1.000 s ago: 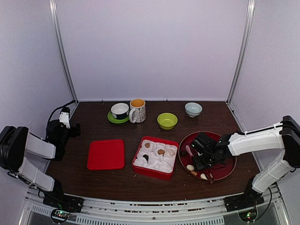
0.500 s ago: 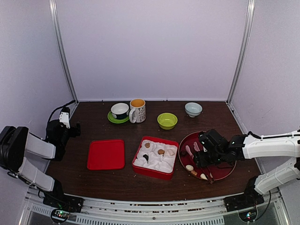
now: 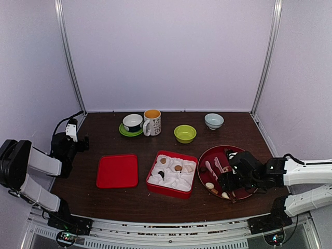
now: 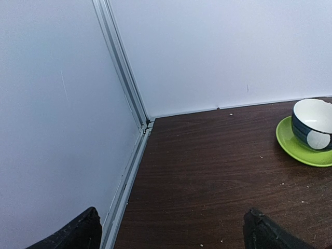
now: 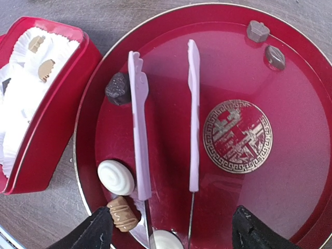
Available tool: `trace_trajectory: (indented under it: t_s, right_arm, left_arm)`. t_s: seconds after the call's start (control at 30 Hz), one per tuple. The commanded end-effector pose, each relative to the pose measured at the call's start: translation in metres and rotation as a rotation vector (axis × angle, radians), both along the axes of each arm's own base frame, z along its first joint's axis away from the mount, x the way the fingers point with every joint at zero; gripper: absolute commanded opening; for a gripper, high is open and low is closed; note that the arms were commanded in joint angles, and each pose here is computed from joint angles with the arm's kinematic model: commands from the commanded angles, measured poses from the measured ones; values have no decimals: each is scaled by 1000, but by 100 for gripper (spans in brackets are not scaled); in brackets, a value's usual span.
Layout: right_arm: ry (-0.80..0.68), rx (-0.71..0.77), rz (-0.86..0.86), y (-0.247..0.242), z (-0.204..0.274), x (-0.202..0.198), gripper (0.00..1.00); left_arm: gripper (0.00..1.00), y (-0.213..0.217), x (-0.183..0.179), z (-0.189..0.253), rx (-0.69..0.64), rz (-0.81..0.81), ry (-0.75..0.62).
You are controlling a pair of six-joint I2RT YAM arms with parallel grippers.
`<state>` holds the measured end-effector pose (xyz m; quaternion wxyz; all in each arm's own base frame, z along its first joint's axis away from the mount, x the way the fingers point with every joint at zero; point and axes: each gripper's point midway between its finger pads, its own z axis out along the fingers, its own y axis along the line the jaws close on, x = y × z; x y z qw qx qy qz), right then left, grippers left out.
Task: Pack the chocolate
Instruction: Pick up the clamp from the plate.
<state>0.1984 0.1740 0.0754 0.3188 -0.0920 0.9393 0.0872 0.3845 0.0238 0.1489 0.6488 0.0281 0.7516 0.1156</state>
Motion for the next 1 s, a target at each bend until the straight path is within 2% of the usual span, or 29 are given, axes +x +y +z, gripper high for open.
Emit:
trace_trajectory:
  t_s: [0.0, 0.13, 0.3, 0.87, 0.97]
  right_arm:
    - [-5, 7, -50, -12, -9, -5, 79]
    - [9, 19, -44, -11, -19, -10, 73]
    - [13, -1, -20, -5, -19, -15, 78]
    - [52, -132, -40, -3, -37, -21, 58]
    - [52, -129, -36, 1, -38, -22, 51]
  left_arm:
    - [98, 2, 4, 16, -5, 2, -63]
    - [98, 2, 4, 16, -4, 1, -63]
    - [98, 2, 4, 16, -4, 2, -62]
    - [98, 2, 4, 16, -4, 2, -64]
    - [98, 2, 4, 16, -4, 2, -63]
